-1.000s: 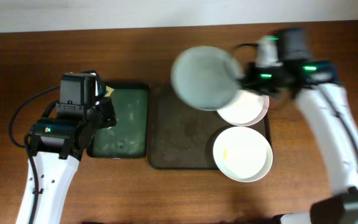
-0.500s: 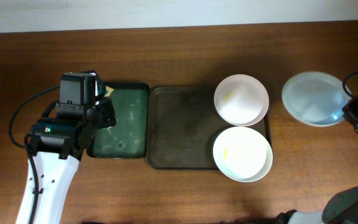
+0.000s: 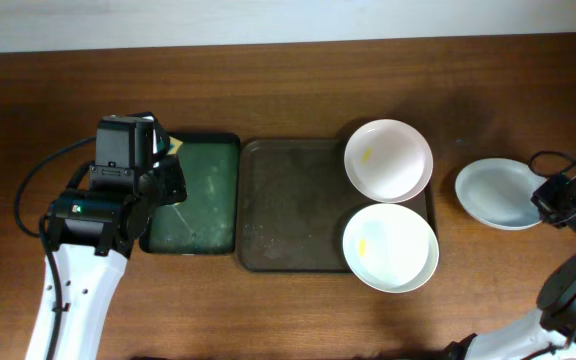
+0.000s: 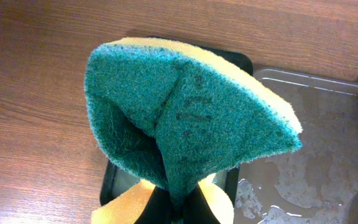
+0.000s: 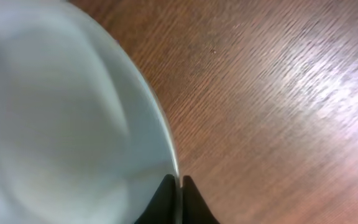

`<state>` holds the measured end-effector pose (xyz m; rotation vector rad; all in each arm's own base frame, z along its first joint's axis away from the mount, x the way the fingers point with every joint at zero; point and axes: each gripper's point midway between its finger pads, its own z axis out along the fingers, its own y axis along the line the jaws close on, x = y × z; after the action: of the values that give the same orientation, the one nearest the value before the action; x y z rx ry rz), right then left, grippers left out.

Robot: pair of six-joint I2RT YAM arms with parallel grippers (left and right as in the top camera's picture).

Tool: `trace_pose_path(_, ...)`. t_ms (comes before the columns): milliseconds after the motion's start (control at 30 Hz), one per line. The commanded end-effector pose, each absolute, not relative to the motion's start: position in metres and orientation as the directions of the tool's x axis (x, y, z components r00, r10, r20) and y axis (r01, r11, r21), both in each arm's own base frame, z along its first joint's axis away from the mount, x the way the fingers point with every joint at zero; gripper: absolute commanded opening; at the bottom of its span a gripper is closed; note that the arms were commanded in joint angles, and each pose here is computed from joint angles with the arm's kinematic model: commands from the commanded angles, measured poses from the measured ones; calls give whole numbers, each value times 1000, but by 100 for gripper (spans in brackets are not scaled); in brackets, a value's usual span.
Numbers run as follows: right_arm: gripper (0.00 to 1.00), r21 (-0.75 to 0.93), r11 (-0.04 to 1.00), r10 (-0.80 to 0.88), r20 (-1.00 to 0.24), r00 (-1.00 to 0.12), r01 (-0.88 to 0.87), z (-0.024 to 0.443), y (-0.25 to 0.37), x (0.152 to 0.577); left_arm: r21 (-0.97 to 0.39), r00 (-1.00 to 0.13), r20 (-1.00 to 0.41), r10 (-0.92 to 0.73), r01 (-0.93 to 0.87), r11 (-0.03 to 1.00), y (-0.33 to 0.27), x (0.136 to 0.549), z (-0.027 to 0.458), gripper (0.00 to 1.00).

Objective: Clean dirty plates on tray and stack at the side
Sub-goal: 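Carry the white plate right and set it on the table, then move the right gripper to the lower white plate and grasp its rim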

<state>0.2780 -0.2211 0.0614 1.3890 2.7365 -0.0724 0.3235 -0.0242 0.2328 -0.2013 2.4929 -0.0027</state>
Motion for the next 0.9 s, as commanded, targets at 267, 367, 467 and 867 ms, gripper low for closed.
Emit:
trace_pose_path(267,71,225,733,666,-48,-744,642,110,-179,319,-64,-758,-631,-165,-162,985,-21,325,248,0)
trace_pose_path(367,63,244,806,552,18,-834,539,139,-138,319,-64,-758,-631,-165,-162,985,-21,325,248,0)
trace_pose_path(467,55,237,852,452,117,-884,467,147,-100,301,-63,-758,-631,-165,-162,985,-21,325,248,0)
trace_pose_path(867,56,52,856,499,177,-848,514,101,-52,205,-62,-761,-628,-165,-162,985,-21,324,247,0)
